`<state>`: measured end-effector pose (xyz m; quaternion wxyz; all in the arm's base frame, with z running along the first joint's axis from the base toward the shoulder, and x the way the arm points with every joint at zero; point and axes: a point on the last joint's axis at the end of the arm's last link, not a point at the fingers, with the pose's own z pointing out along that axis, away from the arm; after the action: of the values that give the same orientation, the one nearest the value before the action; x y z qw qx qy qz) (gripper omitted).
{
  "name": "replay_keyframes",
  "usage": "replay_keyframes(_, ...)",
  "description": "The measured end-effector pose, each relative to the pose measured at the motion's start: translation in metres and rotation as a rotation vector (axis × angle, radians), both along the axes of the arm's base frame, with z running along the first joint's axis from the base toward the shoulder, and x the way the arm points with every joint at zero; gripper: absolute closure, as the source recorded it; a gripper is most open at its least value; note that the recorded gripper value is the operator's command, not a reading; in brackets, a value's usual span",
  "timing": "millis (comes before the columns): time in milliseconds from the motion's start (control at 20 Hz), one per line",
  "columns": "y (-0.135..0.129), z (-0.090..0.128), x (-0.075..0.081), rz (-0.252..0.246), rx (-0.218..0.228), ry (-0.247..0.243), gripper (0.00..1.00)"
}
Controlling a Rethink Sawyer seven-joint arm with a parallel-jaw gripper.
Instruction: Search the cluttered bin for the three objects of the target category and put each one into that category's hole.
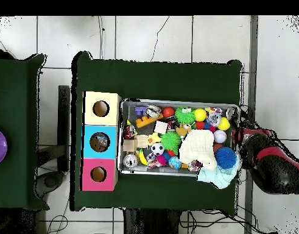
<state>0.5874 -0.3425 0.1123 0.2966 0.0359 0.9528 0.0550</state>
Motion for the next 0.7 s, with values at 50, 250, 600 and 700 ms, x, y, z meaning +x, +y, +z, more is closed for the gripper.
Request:
replay_keyframes(50,-0.003,-0.001,0.0,-0.006,0.003,-0.001,0.0)
replay_keyframes(250,-0.008,-0.007,0.001,-0.022,0.017,-0.008,0.0)
replay_keyframes(600,0.006,-0.025,0.012,-0.01,0.036,-0.051,0.0)
replay_keyframes(700,0.019,-0.028,0.019,0.004,0.041,-0.068,0.0)
